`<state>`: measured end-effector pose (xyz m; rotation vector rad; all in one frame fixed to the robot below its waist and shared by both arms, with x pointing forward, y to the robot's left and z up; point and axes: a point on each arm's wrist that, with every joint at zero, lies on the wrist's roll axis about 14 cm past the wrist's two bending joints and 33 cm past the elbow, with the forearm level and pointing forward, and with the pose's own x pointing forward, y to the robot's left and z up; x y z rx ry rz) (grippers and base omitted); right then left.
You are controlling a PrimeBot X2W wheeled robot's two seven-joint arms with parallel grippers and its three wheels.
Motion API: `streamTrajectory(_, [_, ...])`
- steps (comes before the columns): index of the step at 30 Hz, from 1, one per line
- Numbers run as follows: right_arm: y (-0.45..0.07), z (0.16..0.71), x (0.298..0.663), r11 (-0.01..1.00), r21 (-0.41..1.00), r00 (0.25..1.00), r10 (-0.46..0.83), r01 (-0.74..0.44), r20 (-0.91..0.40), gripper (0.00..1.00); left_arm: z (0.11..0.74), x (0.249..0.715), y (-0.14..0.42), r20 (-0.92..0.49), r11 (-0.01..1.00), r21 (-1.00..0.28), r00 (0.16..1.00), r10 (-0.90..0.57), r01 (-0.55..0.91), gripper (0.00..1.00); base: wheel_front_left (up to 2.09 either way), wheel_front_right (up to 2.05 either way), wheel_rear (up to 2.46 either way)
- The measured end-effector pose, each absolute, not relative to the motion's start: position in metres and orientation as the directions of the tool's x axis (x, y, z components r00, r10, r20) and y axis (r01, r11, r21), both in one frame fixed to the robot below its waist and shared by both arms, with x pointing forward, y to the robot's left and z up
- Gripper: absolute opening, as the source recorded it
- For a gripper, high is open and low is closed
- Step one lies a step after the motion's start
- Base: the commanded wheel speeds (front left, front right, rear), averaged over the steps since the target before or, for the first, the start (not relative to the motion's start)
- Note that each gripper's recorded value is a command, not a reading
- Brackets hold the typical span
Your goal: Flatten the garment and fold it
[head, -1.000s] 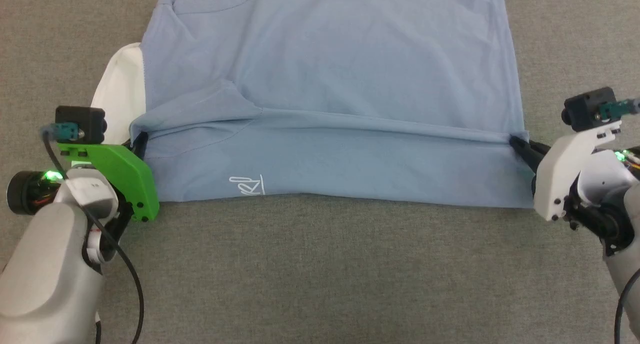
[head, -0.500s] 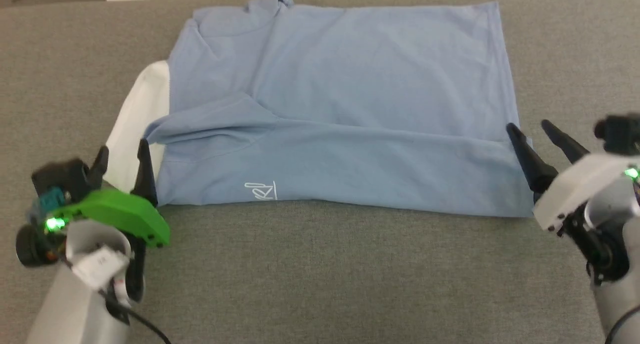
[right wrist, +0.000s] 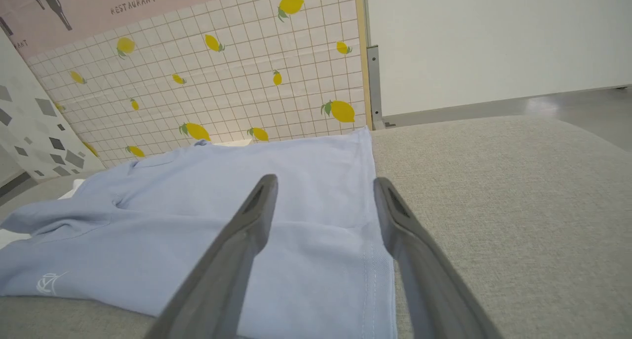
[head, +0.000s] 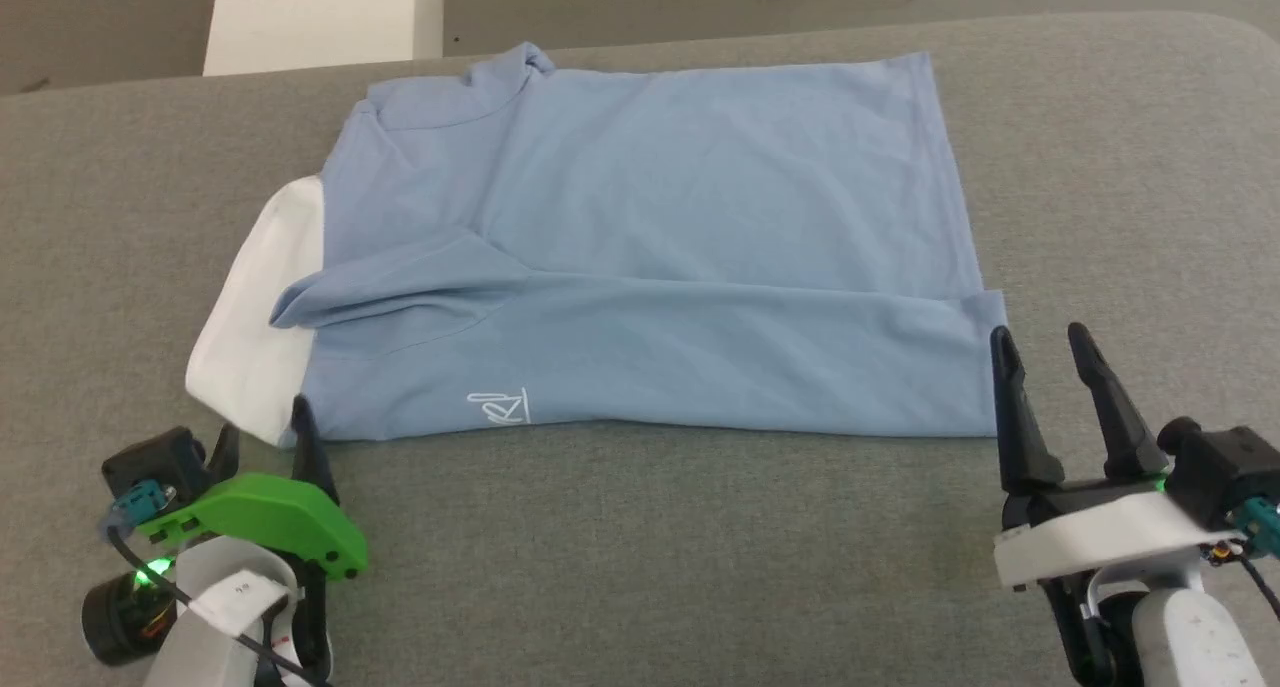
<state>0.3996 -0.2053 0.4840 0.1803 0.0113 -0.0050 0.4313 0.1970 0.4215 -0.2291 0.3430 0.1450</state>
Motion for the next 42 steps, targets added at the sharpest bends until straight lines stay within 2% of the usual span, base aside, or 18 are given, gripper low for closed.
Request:
streamTrajectory(8, [-0.213, 0.49, 0.385, 0.988, 0.152, 0.999, -0.039, 0.037, 0.013, 1.0, 0.383, 0.432, 0.192, -0.576, 0.944, -0.22, 0.814, 0.077, -0.245, 1.0, 0.0, 0.0, 0.0])
streamTrajectory(9, [-0.214, 0.49, 0.384, 0.988, 0.152, 0.999, -0.044, 0.042, 0.013, 1.0, 0.382, 0.434, 0.191, -0.587, 0.945, -0.223, 0.807, 0.067, -0.24, 0.81, 0.0, 0.0, 0.0])
streamTrajectory(10, [-0.216, 0.49, 0.384, 0.988, 0.15, 0.999, -0.048, 0.046, 0.009, 1.0, 0.382, 0.435, 0.191, -0.592, 0.945, -0.225, 0.804, 0.061, -0.238, 0.0, 0.0, 0.0, 0.0])
streamTrajectory(17, [-0.221, 0.478, 0.383, 0.99, 0.129, 0.996, -0.057, 0.065, -0.065, 1.0, 0.384, 0.437, 0.191, -0.575, 0.947, -0.243, 0.817, 0.035, -0.211, 0.0, 0.0, 0.0, 0.0])
streamTrajectory(22, [-0.234, 0.441, 0.389, 0.983, 0.137, 0.95, -0.074, 0.12, -0.305, 1.0, 0.385, 0.435, 0.191, -0.562, 0.947, -0.249, 0.827, 0.027, -0.201, 0.0, 0.0, 0.0, 0.0])
streamTrajectory(24, [-0.237, 0.426, 0.393, 0.981, 0.142, 0.907, -0.065, 0.135, -0.415, 1.0, 0.385, 0.434, 0.19, -0.561, 0.948, -0.253, 0.827, 0.021, -0.195, 0.0, 0.0, 0.0, 0.0])
streamTrajectory(28, [-0.233, 0.395, 0.391, 0.978, 0.15, 0.77, -0.018, 0.148, -0.638, 1.0, 0.384, 0.435, 0.189, -0.555, 0.949, -0.256, 0.832, 0.012, -0.185, 0.0, 0.0, 0.0, 0.0])
streamTrajectory(32, [-0.227, 0.376, 0.387, 0.98, 0.142, 0.618, 0.025, 0.141, -0.786, 1.0, 0.383, 0.438, 0.186, -0.548, 0.949, -0.261, 0.836, 0.005, -0.177, 0.0, 0.0, 0.0, 0.0])
streamTrajectory(33, [-0.227, 0.375, 0.388, 0.98, 0.141, 0.589, 0.031, 0.142, -0.807, 0.97, 0.383, 0.439, 0.187, -0.545, 0.949, -0.261, 0.838, 0.006, -0.176, 0.0, 0.0, 0.0, 0.0])
streamTrajectory(34, [-0.226, 0.374, 0.388, 0.981, 0.136, 0.566, 0.034, 0.139, -0.824, 0.6, 0.383, 0.439, 0.187, -0.541, 0.951, -0.259, 0.841, 0.005, -0.172, 0.0, 0.0, 0.0, 0.0])
streamTrajectory(35, [-0.224, 0.374, 0.388, 0.982, 0.135, 0.542, 0.042, 0.132, -0.839, 0.33, 0.384, 0.439, 0.188, -0.534, 0.951, -0.256, 0.846, 0.008, -0.171, 0.0, 0.0, 0.0, 0.0])
streamTrajectory(36, [-0.223, 0.375, 0.389, 0.983, 0.134, 0.53, 0.048, 0.125, -0.847, 0.11, 0.384, 0.439, 0.189, -0.527, 0.951, -0.256, 0.85, 0.014, -0.174, 0.0, 0.0, 0.0, 0.0])
streamTrajectory(37, [-0.221, 0.377, 0.391, 0.984, 0.133, 0.529, 0.052, 0.116, -0.847, 0.0, 0.385, 0.439, 0.19, -0.518, 0.952, -0.254, 0.855, 0.014, -0.169, 0.0, 0.0, 0.0, 0.0])
streamTrajectory(39, [-0.217, 0.384, 0.396, 0.985, 0.136, 0.551, 0.059, 0.101, -0.833, 0.0, 0.388, 0.439, 0.192, -0.496, 0.955, -0.244, 0.868, 0.025, -0.167, 0.0, 0.0, 0.0, 0.0])
streamTrajectory(42, [-0.216, 0.406, 0.409, 0.985, 0.145, 0.656, 0.052, 0.089, -0.753, 0.0, 0.401, 0.441, 0.197, -0.438, 0.963, -0.219, 0.898, 0.048, -0.158, 0.0, 0.0, 0.0, 0.0])
